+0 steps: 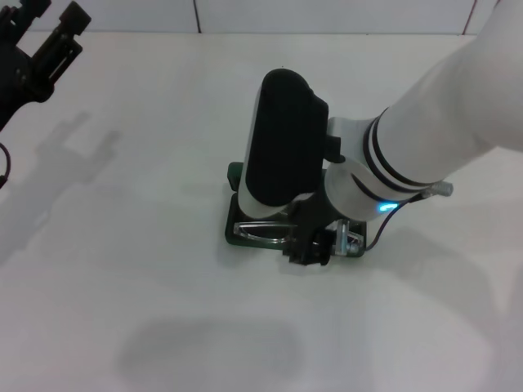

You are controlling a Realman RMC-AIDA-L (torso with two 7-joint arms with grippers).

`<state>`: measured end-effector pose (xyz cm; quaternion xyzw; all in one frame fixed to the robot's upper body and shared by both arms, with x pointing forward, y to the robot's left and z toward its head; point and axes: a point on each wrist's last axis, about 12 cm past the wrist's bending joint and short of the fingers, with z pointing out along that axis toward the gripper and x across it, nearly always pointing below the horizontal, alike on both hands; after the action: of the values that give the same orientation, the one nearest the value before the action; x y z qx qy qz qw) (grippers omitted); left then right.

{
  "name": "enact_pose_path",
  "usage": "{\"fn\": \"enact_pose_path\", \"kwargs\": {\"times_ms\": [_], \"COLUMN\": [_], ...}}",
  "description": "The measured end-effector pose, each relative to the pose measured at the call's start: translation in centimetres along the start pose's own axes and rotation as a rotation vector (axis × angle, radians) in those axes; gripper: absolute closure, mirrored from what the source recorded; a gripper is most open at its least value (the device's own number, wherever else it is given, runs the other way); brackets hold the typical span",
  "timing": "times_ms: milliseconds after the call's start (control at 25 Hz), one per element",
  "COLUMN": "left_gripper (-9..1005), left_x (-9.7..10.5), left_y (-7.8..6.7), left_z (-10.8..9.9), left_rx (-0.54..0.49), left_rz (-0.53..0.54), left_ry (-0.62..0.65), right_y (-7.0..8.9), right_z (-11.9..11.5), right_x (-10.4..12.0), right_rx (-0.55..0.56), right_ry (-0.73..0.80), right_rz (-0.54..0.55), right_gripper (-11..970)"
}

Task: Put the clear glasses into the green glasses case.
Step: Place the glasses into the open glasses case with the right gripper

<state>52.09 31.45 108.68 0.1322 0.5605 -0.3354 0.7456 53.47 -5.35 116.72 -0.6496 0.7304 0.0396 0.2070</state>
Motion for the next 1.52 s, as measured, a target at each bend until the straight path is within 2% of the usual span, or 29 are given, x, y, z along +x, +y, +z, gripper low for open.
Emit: {"fn": "enact_pose_path", "kwargs": {"times_ms": [200, 320, 760, 1520], "left_gripper": [292, 292, 292, 292], "left_x": [-0.3, -0.5, -0.3, -0.2], "left_y": [-0.1, -0.1, -0.3, -0.4], "left_z": [-0.4, -0.5, -0.6, -0.5], "left_rx": [0.006, 0.007, 0.004, 0.003], "left_rz": [0.009, 0.003, -0.005, -0.008], "left_ry": [-0.012, -0.016, -0.014, -0.02], "right_y": [0.7, 0.6, 0.3, -0.4], "right_z": [0.3, 0.8, 2.3, 2.5], "right_x": [-0.1, 0.2, 0.5, 1.0], "right_rx": [-0.082, -0.102, -0.114, -0.088], "right_ry": [-0.033, -0.028, -0.067, -0.047], "right_rz": [-0.036, -0.03, -0.023, -0.015], "right_gripper": [532, 532, 532, 532]}}
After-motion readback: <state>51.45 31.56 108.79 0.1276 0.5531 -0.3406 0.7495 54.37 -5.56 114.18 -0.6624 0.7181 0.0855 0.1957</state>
